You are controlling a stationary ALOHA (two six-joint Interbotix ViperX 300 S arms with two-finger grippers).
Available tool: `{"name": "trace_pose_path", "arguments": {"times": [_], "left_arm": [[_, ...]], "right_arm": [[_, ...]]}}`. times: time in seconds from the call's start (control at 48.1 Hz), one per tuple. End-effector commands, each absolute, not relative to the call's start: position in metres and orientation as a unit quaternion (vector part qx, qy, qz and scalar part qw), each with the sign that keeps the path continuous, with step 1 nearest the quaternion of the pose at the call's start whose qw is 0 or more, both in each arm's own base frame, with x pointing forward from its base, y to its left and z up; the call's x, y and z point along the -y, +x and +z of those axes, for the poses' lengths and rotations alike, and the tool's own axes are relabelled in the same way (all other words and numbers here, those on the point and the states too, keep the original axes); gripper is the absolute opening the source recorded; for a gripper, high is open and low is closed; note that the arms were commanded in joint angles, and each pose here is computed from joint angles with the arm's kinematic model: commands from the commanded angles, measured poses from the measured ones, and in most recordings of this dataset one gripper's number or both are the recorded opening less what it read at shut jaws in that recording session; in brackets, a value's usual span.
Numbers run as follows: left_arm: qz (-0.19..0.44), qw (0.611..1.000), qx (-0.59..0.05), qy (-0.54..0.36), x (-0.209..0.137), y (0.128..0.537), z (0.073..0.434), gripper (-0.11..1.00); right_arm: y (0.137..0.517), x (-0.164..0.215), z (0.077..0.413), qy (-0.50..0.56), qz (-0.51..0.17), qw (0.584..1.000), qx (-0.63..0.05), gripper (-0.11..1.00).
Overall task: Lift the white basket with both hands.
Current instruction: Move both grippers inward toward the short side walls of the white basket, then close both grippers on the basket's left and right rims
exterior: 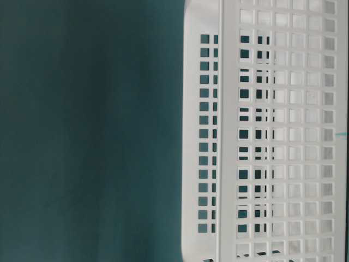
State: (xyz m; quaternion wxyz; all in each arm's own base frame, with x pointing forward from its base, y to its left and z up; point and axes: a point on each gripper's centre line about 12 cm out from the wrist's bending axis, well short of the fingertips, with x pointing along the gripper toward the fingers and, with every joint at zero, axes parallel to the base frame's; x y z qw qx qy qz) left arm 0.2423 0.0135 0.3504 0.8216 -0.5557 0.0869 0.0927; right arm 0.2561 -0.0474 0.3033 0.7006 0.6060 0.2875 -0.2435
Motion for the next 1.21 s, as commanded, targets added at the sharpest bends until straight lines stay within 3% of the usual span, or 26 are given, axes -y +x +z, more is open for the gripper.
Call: {"name": "trace_pose_path", "arguments": {"times": [0.0, 0.166, 0.374, 0.541, 0.77, 0.936, 1.186], "left_arm": [[0.126, 0.800, -0.118, -0.575, -0.017, 0.251, 0.343, -0.04], [0.201, 0.734, -0.176, -0.624, -0.021, 0.253, 0.320, -0.05], [0.257, 0.707, -0.238, -0.615, -0.021, 0.254, 0.296, -0.04], [0.292, 0.688, -0.282, -0.601, -0.021, 0.265, 0.281, -0.04], [0.324, 0.671, -0.324, -0.584, -0.022, 0.278, 0.276, -0.04], [0.327, 0.668, -0.328, -0.582, -0.022, 0.284, 0.274, -0.05], [0.317, 0.677, -0.339, -0.570, -0.016, 0.284, 0.272, -0.01]], "right_arm": [[0.262, 0.047, 0.300, 0.605, -0.265, 0.679, -0.320, 0.01], [0.272, 0.042, 0.292, 0.614, -0.294, 0.636, -0.365, 0.01], [0.281, 0.043, 0.271, 0.509, -0.361, 0.631, -0.462, 0.01], [0.281, 0.043, 0.264, 0.459, -0.404, 0.597, -0.519, 0.01], [0.280, 0.040, 0.261, 0.463, -0.402, 0.598, -0.516, 0.01], [0.287, 0.041, 0.259, 0.478, -0.385, 0.625, -0.483, 0.03], [0.287, 0.039, 0.243, 0.510, -0.383, 0.619, -0.459, 0.15]]}}
